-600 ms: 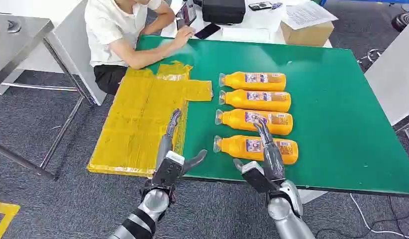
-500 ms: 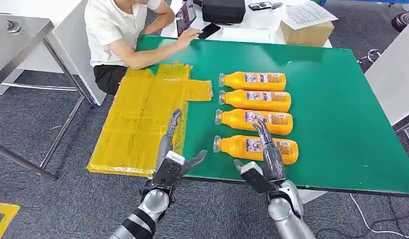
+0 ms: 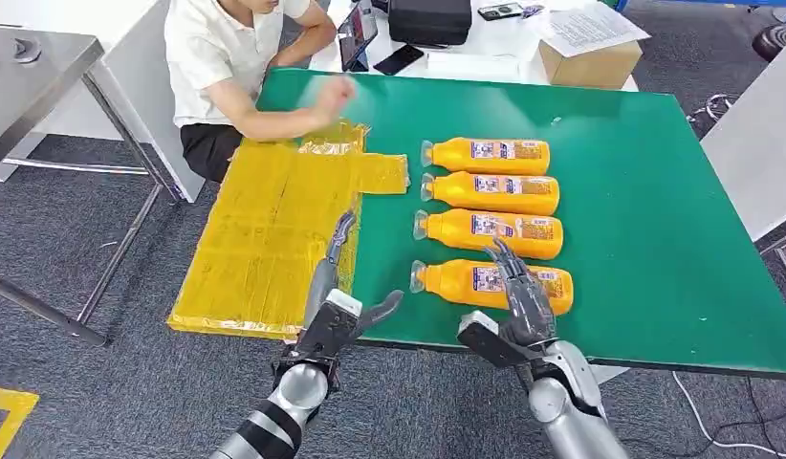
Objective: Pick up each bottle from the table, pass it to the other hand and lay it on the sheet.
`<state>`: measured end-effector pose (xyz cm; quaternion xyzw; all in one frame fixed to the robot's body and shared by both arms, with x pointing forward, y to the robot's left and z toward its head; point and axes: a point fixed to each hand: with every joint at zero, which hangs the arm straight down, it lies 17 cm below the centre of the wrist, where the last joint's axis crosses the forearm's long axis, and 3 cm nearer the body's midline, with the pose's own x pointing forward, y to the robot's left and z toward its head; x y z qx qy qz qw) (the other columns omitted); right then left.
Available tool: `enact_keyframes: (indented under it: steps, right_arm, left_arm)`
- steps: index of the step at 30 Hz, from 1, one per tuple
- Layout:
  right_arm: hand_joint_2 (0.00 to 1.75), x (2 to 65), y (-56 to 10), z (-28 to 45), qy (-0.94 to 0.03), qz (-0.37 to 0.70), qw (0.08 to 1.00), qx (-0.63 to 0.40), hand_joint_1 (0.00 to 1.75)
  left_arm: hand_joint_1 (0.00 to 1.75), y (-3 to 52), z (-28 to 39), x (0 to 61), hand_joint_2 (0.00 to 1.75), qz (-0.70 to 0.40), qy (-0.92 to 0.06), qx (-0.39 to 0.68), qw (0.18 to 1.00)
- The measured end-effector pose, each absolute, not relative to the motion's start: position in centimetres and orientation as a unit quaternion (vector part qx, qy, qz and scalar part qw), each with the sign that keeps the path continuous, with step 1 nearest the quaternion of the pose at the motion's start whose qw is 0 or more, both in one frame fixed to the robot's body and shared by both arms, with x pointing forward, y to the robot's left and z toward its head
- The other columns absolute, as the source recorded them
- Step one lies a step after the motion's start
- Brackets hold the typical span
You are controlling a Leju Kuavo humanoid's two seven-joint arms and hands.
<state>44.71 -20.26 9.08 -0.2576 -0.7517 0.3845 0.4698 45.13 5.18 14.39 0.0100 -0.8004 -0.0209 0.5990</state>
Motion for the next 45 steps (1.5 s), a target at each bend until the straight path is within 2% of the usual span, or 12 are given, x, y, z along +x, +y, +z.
enact_keyframes:
  steps: [4, 16, 20, 45]
  right_arm:
    - [1.75, 45.9, -23.2, 7.5, -0.710, 0.434, 0.479, -0.282, 0.00]
    - [1.75, 46.3, -24.1, 7.5, -0.702, 0.441, 0.478, -0.289, 0.00]
    - [1.75, 47.8, -27.0, 7.3, -0.653, 0.523, 0.427, -0.344, 0.00]
    - [1.75, 47.0, -26.6, 3.4, -0.621, 0.558, 0.476, -0.279, 0.00]
  left_arm:
    - [0.00, 4.9, 14.2, 45.1, 1.75, -0.021, -0.796, 0.000, 0.605]
    - [0.00, 4.9, 14.1, 45.1, 1.75, -0.021, -0.795, 0.000, 0.606]
    - [0.00, 4.0, 14.9, 45.3, 1.75, -0.023, -0.796, -0.010, 0.604]
    - [0.00, 2.7, 15.2, 45.5, 1.75, -0.036, -0.794, -0.027, 0.607]
